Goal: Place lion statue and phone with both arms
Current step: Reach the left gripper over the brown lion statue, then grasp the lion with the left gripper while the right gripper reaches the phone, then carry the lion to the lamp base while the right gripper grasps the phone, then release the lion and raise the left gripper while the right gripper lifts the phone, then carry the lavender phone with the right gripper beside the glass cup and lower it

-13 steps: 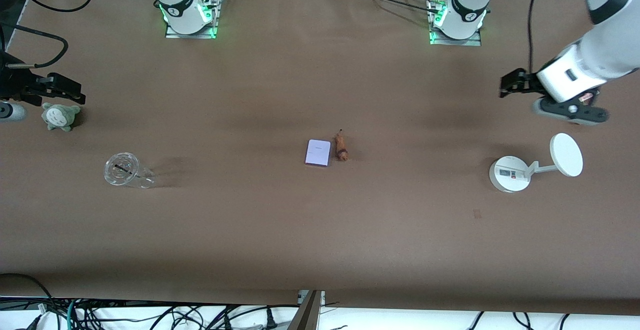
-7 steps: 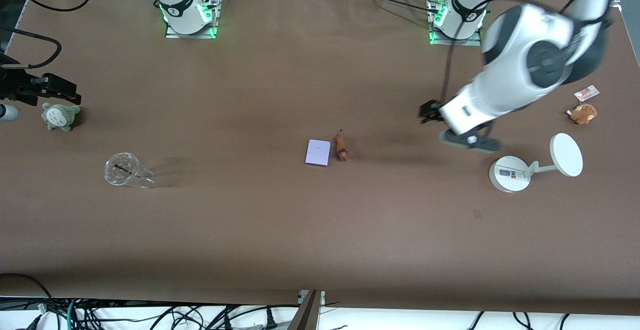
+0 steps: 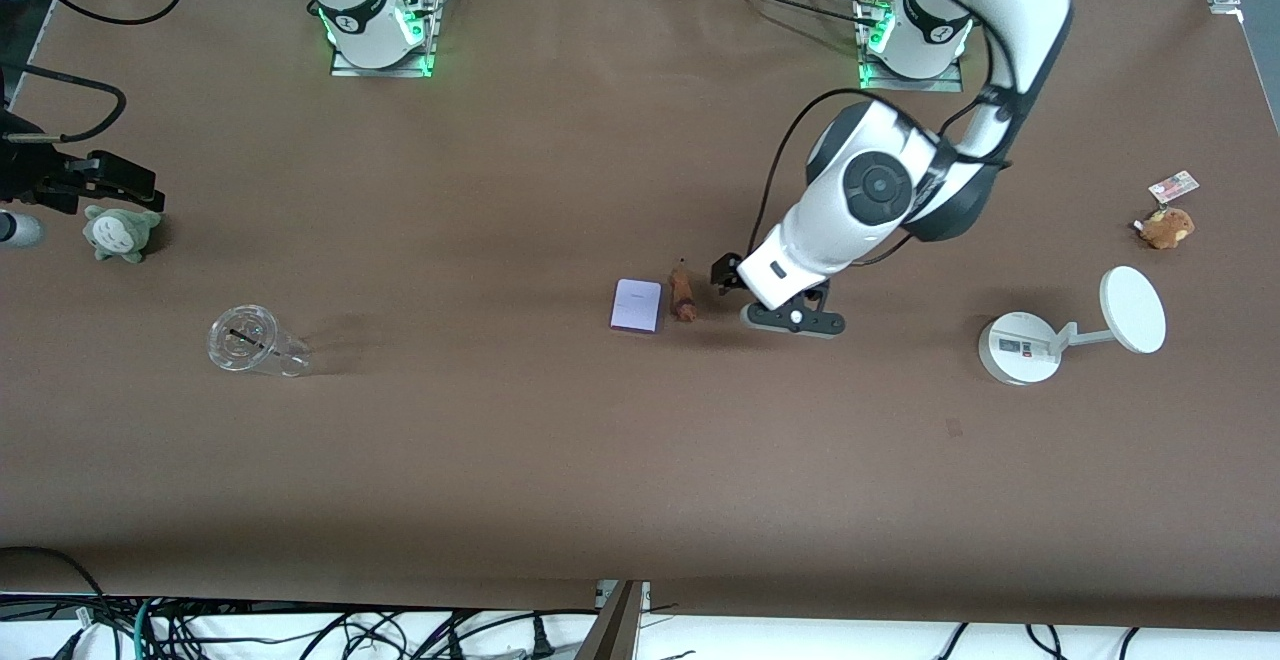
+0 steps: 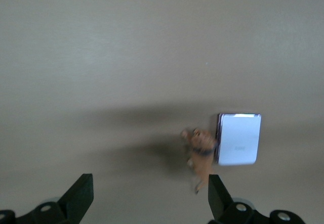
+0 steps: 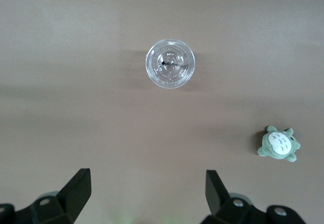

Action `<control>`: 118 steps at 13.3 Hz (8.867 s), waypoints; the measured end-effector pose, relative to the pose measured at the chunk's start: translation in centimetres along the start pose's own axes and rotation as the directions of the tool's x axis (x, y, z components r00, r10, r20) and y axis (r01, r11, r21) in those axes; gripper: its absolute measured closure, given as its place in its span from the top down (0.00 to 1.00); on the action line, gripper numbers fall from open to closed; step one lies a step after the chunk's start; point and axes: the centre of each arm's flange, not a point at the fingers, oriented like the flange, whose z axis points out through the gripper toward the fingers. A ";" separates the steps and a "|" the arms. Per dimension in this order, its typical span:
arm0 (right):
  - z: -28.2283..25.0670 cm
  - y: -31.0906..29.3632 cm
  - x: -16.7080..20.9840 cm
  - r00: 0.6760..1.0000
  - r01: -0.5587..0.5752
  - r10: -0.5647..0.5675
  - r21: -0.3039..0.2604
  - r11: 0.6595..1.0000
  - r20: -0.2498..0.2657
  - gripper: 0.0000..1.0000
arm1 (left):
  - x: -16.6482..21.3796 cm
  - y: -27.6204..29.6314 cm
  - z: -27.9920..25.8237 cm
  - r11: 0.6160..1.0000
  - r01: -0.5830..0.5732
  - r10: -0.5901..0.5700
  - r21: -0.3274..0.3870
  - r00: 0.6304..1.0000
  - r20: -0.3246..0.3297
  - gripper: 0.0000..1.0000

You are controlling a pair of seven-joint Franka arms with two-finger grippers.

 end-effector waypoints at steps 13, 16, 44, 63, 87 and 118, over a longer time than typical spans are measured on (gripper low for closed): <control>4.5 -1.9 2.6 0.997 0.033 -0.032 -0.002 0.999 0.075 1.00 | -4.9 6.5 12.5 0.991 0.105 -0.099 0.085 0.992 -0.079 1.00; 5.7 -5.2 3.7 0.995 0.072 -0.071 -0.011 0.997 0.067 1.00 | -5.0 6.6 13.0 0.992 0.072 -0.062 0.099 0.993 -0.097 0.66; 35.6 -53.6 1.8 0.960 -0.234 0.246 0.102 0.967 -0.135 1.00 | 3.8 -33.0 2.3 0.961 0.054 -0.075 0.271 0.995 0.065 0.37; 39.9 -55.1 0.5 0.972 -0.186 0.190 0.046 0.982 -0.141 0.97 | 3.3 -23.1 -31.7 0.945 0.127 -0.118 0.301 0.992 -0.047 1.00; 31.8 -17.4 16.0 1.000 0.007 -0.008 -0.072 0.997 -0.002 0.83 | -3.5 -24.8 -34.9 0.965 0.021 -0.022 0.260 1.000 0.001 1.00; 29.8 -12.5 13.3 0.992 0.086 -0.080 -0.053 0.995 0.093 1.00 | -3.4 -24.7 -34.9 0.968 0.021 -0.021 0.250 1.000 -0.004 1.00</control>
